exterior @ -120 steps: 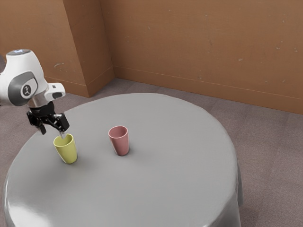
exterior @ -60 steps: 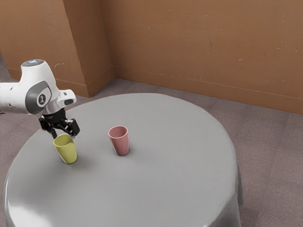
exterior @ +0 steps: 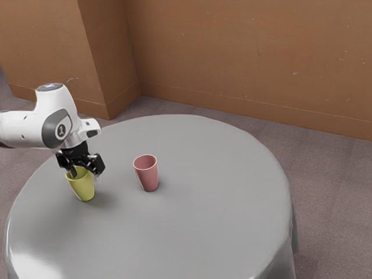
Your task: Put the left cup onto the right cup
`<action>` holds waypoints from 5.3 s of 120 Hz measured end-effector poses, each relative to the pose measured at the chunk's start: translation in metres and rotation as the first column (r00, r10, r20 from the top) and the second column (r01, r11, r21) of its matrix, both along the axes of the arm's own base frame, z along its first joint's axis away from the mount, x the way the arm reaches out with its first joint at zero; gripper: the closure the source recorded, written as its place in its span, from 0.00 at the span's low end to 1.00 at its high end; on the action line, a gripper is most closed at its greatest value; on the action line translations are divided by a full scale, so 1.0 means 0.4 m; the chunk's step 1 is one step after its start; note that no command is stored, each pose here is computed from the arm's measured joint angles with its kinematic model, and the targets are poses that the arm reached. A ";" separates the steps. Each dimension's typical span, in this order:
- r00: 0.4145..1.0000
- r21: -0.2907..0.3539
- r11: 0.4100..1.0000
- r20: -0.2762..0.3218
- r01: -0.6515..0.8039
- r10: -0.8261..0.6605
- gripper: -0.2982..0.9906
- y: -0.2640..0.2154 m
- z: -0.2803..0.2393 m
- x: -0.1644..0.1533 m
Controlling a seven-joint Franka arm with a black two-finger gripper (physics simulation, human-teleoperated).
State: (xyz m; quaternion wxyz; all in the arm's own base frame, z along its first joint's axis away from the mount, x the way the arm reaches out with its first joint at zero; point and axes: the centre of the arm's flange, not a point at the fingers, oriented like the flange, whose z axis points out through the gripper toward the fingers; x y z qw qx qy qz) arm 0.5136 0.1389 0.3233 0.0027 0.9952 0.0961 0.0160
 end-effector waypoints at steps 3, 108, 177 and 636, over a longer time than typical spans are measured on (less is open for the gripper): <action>1.000 0.000 1.000 0.000 0.000 0.000 0.25 -0.002 -0.003 0.001; 1.000 0.008 1.000 0.007 -0.013 0.013 0.65 0.003 -0.047 0.010; 1.000 0.003 1.000 0.010 -0.028 0.028 0.83 -0.008 -0.036 0.010; 0.995 0.089 0.991 -0.018 0.095 -0.094 0.84 -0.454 0.164 0.360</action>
